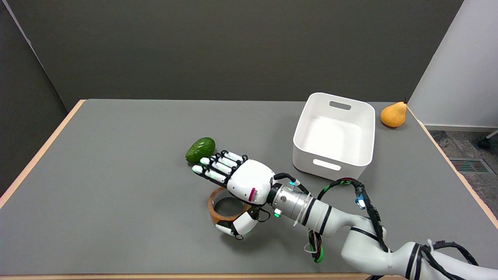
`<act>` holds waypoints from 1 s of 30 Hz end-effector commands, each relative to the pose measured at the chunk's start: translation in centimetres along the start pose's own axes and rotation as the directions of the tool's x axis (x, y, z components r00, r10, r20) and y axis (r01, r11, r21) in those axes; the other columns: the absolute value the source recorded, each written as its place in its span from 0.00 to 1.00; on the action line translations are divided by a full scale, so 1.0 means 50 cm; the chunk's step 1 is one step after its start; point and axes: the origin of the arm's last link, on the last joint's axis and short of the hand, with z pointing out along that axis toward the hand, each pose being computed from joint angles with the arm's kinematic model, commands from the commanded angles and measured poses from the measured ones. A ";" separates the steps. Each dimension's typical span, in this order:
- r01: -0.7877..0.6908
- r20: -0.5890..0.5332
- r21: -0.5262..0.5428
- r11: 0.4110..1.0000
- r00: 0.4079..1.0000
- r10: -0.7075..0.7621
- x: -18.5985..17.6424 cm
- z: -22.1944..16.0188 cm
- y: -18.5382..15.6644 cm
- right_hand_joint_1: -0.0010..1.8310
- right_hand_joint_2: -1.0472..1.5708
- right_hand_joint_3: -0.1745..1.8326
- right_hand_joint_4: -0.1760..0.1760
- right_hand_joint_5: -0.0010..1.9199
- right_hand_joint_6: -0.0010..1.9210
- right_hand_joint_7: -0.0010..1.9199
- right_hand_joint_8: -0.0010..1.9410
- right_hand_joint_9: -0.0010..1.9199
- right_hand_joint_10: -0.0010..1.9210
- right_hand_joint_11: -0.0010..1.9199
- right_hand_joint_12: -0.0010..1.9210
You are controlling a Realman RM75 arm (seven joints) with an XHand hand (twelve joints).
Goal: Pick up yellow tape.
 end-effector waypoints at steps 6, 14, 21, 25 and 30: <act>-0.088 0.084 -0.070 0.994 0.992 0.094 -0.076 0.016 0.019 0.28 0.60 0.54 0.63 0.00 0.04 0.00 0.09 0.00 0.24 0.00 0.59; -0.090 0.036 -0.050 0.995 0.995 0.092 -0.058 0.016 0.012 0.33 0.63 0.57 0.67 0.06 0.18 0.13 0.18 0.13 0.35 0.10 0.66; -0.093 0.009 -0.039 0.995 0.996 0.093 -0.053 0.013 0.008 0.47 0.68 0.53 0.72 0.22 0.52 0.35 0.60 0.37 0.66 0.36 0.97; -0.093 -0.003 -0.034 0.995 0.996 0.093 -0.049 0.013 0.007 0.49 0.76 0.38 0.73 0.32 0.71 0.36 0.85 0.44 0.76 0.30 1.00; -0.087 -0.028 -0.030 0.996 0.996 0.086 -0.034 0.018 0.008 0.51 0.79 0.35 0.70 0.37 0.78 0.42 0.96 0.46 0.96 0.42 1.00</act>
